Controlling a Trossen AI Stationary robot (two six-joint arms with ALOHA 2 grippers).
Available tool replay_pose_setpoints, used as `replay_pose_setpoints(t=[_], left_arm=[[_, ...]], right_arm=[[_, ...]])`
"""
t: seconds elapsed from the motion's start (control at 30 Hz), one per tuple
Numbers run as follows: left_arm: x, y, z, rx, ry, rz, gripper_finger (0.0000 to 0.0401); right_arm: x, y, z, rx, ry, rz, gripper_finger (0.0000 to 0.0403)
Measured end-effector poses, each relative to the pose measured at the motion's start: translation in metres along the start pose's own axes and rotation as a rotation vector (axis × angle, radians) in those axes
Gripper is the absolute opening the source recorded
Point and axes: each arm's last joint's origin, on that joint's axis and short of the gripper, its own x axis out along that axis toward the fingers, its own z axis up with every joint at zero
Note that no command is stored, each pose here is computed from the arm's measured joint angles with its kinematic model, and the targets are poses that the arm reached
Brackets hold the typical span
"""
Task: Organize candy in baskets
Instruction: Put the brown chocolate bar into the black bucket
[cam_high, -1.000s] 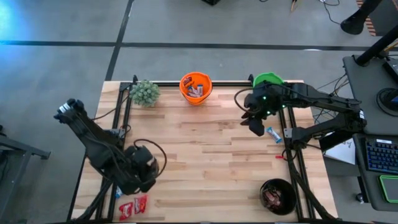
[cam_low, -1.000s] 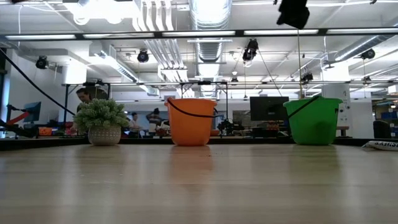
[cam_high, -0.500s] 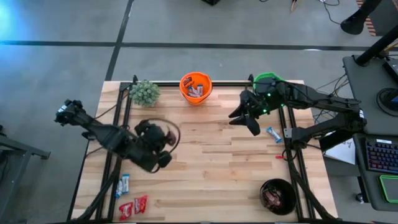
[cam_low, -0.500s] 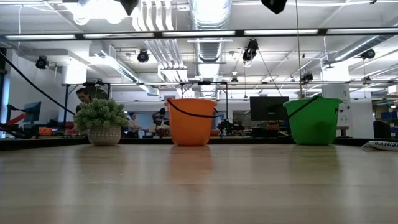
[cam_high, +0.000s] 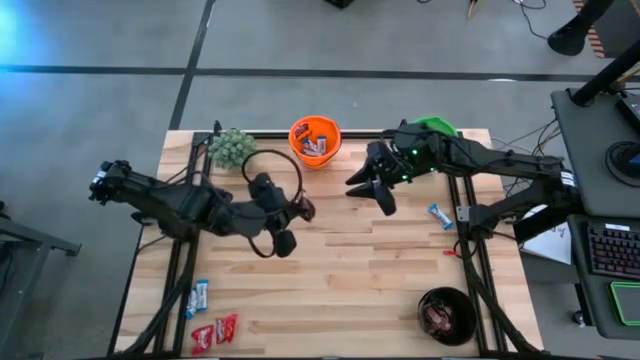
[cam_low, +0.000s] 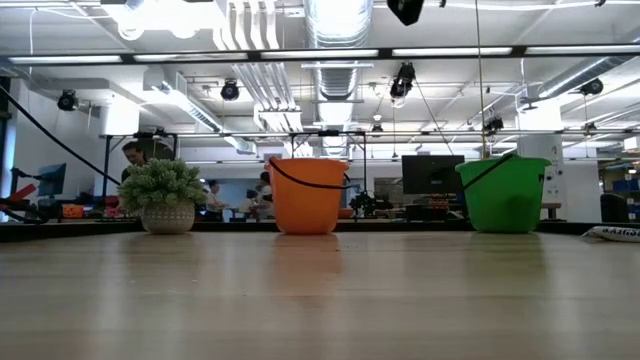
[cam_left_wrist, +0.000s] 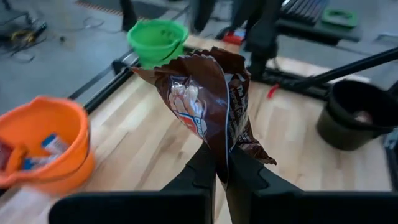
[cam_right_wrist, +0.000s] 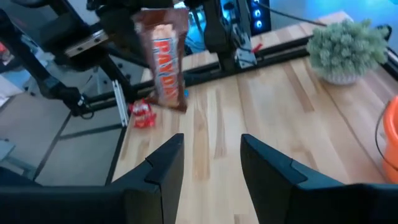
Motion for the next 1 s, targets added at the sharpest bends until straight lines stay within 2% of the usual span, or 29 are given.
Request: replay_pose_setpoints(t=[0.2,0.47,0.8,1.0], left_arm=[[0.005,-0.002,0.010,0.024,-0.070,-0.047,0.0000],[0.020,0.002,0.011,0.037,-0.047,-0.064,0.0000],[0.052,0.010,0.014,0.061,-0.031,-0.094,0.0000],[0.060,0.017,0.019,0.071,-0.046,-0.107,0.0000]], right_arm=[[0.014,-0.005,0.001,-0.004,-0.015,0.006,0.0146],[0.021,0.000,0.008,-0.031,-0.079,0.092,0.0146],[0.026,0.003,0.007,-0.036,-0.071,0.110,0.0146],[0.027,0.004,0.006,-0.037,-0.071,0.101,0.0146]])
